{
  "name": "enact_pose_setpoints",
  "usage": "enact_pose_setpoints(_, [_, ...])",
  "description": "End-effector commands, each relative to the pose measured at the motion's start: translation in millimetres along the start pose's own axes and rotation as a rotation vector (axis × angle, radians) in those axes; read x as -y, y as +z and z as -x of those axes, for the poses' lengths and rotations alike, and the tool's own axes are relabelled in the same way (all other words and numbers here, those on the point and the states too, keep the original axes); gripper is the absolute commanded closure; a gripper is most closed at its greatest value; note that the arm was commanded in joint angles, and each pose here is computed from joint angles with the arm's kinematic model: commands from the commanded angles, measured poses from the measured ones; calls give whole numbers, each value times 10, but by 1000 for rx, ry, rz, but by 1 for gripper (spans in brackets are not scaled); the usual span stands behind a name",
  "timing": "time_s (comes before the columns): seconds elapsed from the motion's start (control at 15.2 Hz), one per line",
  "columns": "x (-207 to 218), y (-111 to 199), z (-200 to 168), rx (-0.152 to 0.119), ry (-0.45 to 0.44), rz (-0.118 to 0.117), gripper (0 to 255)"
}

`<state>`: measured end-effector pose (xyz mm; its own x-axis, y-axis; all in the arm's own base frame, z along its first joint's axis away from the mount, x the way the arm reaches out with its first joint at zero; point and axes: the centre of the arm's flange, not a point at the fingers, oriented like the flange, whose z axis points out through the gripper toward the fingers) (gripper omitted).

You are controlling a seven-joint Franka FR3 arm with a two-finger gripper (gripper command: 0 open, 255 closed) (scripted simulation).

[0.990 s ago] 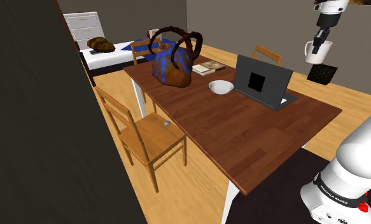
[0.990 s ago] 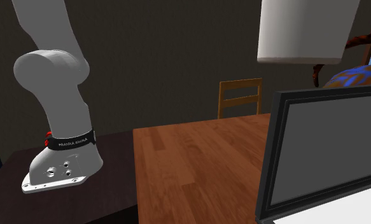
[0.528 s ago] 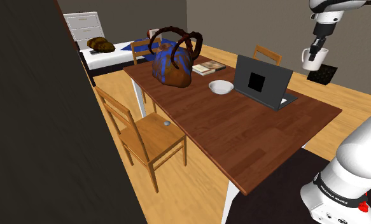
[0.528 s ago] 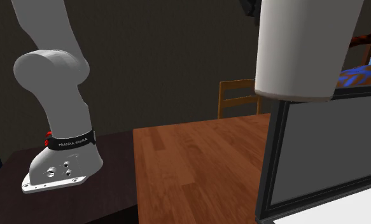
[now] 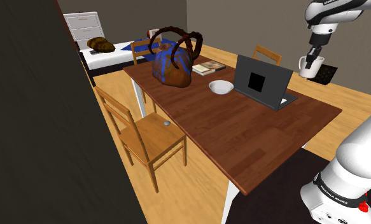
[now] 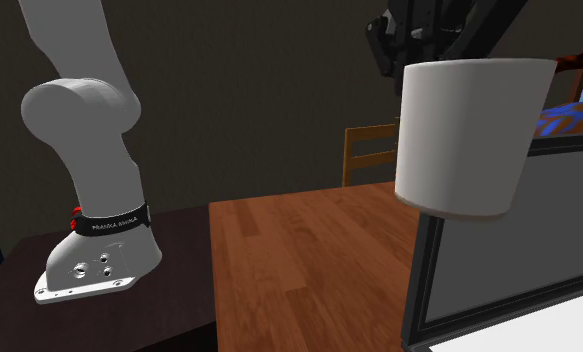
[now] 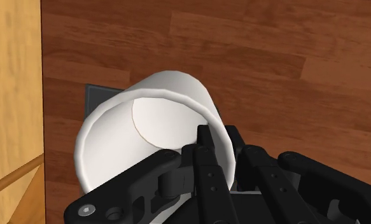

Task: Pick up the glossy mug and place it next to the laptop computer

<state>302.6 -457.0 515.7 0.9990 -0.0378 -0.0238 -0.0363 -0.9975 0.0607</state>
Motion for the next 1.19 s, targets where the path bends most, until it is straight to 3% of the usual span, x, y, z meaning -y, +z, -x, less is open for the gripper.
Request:
enact_pose_setpoints(0.0, [16,104,-3,-1,0,1,255])
enact_pose_setpoints(1.12, [71,1000,-24,-1,0,1,255])
